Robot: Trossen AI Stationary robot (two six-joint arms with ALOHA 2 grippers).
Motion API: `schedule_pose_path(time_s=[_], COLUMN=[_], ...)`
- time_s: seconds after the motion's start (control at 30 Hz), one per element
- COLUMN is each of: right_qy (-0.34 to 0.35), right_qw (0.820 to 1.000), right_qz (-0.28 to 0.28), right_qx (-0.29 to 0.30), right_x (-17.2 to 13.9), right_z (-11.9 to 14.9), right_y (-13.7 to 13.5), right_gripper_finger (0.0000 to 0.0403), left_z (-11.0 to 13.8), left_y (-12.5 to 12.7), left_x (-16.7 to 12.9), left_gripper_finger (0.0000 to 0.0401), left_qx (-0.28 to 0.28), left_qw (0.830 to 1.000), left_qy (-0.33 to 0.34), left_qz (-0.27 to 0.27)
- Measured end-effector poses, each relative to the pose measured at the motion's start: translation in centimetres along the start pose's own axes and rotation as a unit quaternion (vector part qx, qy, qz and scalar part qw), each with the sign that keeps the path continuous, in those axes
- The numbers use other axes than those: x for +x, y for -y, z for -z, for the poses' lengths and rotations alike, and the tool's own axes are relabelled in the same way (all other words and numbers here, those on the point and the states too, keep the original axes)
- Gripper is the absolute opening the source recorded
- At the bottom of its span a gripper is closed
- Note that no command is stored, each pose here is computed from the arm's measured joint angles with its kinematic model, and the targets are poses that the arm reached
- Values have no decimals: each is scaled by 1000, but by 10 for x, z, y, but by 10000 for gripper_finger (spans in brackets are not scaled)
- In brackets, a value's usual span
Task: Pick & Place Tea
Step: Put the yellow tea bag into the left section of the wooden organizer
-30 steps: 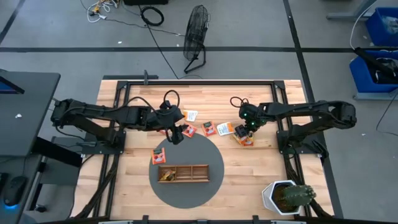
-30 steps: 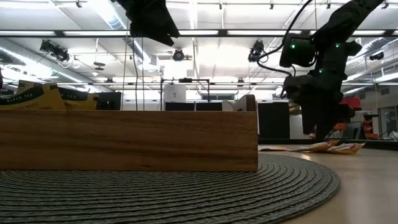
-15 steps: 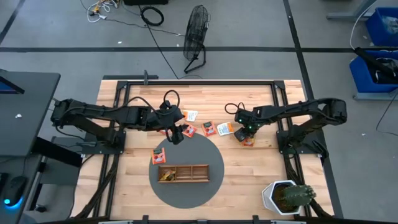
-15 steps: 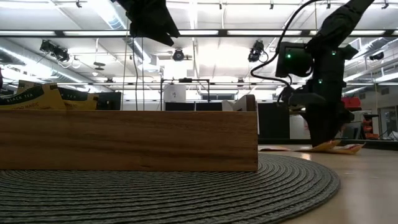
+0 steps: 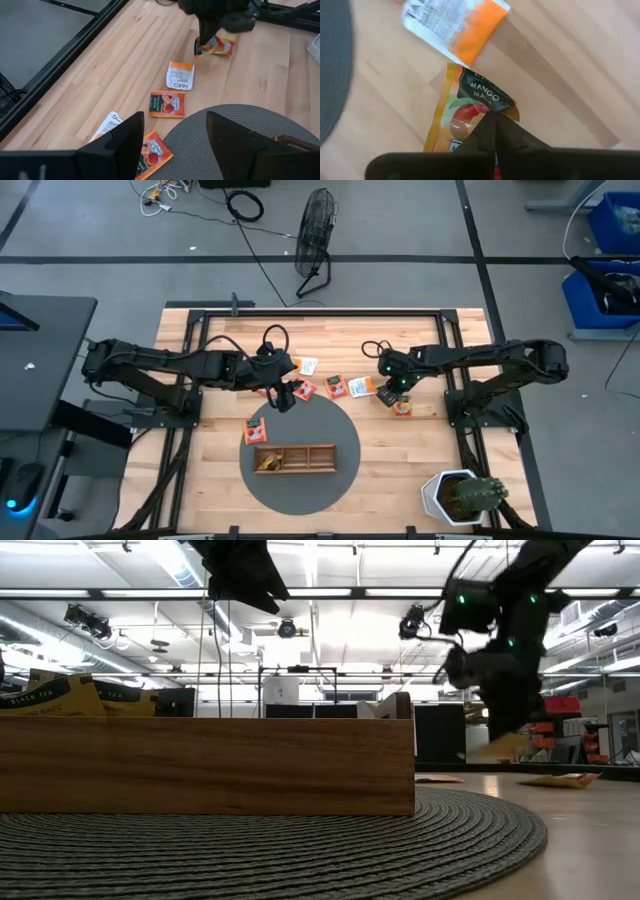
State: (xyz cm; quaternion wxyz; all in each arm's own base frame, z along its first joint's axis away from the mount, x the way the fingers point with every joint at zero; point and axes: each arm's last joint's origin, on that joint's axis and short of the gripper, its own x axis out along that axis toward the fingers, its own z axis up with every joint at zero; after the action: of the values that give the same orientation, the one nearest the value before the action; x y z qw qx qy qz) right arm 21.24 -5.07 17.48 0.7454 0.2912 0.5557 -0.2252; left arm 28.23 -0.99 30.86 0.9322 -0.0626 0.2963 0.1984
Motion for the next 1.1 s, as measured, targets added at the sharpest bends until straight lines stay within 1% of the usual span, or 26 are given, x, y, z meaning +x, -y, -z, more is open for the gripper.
schedule_pose_path(time_s=[0.07,0.13,0.2,0.27,0.33,0.4,0.43,0.5,0.6,0.63,0.7,0.83,0.9,1.0,1.1], right_qy=[21,39,65,101,139,168,179,194,188,184,174,168,173,174,168], right_qw=[999,997,990,970,940,911,901,889,879,876,874,870,865,856,855], right_qz=[-18,-52,-110,-200,-289,-353,-372,-394,-419,-426,-435,-445,-453,-469,-474], right_qx=[-18,-41,-62,-90,-118,-133,-134,-133,-131,-130,-130,-131,-131,-129,-127], right_x=[-13,-23,-34,-48,-64,-81,-89,-102,-112,-114,-114,-115,-115,-112,-106], right_z=[-7,-14,-24,-37,-50,-61,-65,-70,-74,-75,-74,-72,-74,-78,-80], right_y=[-5,-11,-20,-33,-46,-56,-59,-63,-64,-65,-65,-69,-73,-78,-82], right_gripper_finger=[1,1,1,1,0,0,0,0,0,0,0,0,0,0,0], left_z=[0,0,-1,-2,-4,-8,-9,-14,-22,-25,-30,-38,-40,-40,-39], left_y=[0,0,2,4,7,10,12,15,17,18,17,15,15,15,16], left_x=[0,0,0,-1,-2,-3,-4,-5,-8,-8,-10,-11,-10,-10,-7], left_gripper_finger=[218,218,218,217,216,212,210,205,199,198,198,197,197,197,197], left_qx=[8,23,52,95,147,210,240,292,352,367,380,375,376,386,391], left_qw=[1000,1000,999,995,988,976,968,951,926,918,908,903,900,889,885], left_qy=[0,0,3,10,26,50,63,93,136,150,175,210,221,235,236], left_qz=[0,2,14,28,36,39,39,34,22,16,6,0,24,74,93])
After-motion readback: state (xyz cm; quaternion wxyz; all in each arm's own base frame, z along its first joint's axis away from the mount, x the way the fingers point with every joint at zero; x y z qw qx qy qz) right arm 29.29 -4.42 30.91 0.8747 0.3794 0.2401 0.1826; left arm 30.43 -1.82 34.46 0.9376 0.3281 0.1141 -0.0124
